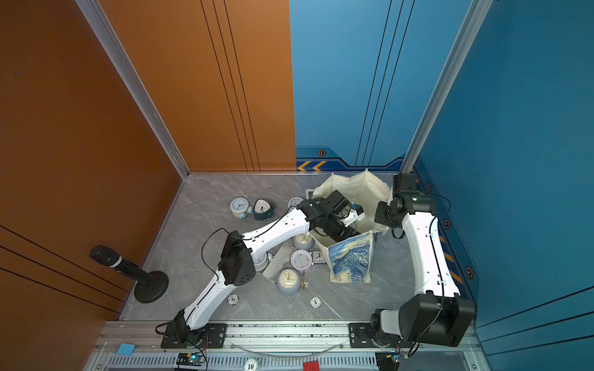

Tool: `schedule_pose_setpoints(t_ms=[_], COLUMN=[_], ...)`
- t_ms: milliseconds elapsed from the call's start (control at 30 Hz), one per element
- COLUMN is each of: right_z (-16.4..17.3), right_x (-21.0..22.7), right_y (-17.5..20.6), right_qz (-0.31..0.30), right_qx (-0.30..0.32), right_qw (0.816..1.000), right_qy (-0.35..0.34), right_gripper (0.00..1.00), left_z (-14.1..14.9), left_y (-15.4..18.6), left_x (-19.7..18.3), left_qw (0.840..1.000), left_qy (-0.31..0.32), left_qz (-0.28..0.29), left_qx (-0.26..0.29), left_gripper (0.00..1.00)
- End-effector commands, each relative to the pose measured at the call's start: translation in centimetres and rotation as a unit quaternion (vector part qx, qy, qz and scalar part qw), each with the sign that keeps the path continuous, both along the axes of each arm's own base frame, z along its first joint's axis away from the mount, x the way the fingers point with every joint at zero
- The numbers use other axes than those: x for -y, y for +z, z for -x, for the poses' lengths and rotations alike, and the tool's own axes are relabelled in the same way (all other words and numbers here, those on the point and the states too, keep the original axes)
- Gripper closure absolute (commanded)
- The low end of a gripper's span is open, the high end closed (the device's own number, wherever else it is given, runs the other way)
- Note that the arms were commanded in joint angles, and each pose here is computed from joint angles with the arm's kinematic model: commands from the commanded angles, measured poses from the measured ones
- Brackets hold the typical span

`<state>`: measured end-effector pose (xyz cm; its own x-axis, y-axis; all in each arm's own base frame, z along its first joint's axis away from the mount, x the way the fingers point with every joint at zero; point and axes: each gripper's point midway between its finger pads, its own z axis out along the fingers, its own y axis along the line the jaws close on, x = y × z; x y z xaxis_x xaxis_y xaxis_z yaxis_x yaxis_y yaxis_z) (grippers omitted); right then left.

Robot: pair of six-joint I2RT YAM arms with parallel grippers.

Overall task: Put the alarm clock into the canvas bag
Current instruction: Place the alarm at the canvas bag.

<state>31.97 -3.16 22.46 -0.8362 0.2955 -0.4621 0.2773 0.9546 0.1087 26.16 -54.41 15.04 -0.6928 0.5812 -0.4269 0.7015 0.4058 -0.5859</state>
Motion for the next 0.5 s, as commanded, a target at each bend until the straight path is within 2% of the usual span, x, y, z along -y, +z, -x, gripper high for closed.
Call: schedule_pose_setpoints(t_ms=[0, 67, 233, 333, 367, 467], right_z=[-0.3, -0.3, -0.2, -0.2, -0.2, -0.2], right_x=[-0.3, -0.3, -0.3, -0.3, -0.4, -0.4], right_y=[0.2, 0.2, 0.1, 0.1, 0.1, 0.1], right_qz=[-0.010, -0.010, -0.010, -0.010, -0.011, -0.010], right_qx=[-0.002, -0.002, -0.003, -0.003, -0.002, -0.004], right_qw=[1.000, 1.000, 1.000, 1.000, 1.000, 1.000], right_qy=[0.003, 0.002, 0.004, 0.003, 0.004, 0.004], right_gripper=[0.92, 0.92, 0.92, 0.92, 0.92, 0.92], left_z=[1.4, 1.1, 0.6, 0.2, 0.1, 0.0], left_y=[-2.6, -2.9, -1.5, -0.3, 0.0, 1.3], left_x=[-0.4, -0.4, -0.5, -0.6, -0.6, -0.6], left_qw=[0.999, 0.999, 1.000, 1.000, 1.000, 1.000], left_qy=[-0.021, -0.018, -0.012, -0.006, -0.005, -0.002], left_qz=[-0.031, -0.035, -0.028, -0.020, -0.018, -0.007], left_qx=[-0.025, -0.023, -0.003, 0.009, 0.011, 0.017], left_gripper=[0.36, 0.33, 0.18, 0.15, 0.09, 0.07])
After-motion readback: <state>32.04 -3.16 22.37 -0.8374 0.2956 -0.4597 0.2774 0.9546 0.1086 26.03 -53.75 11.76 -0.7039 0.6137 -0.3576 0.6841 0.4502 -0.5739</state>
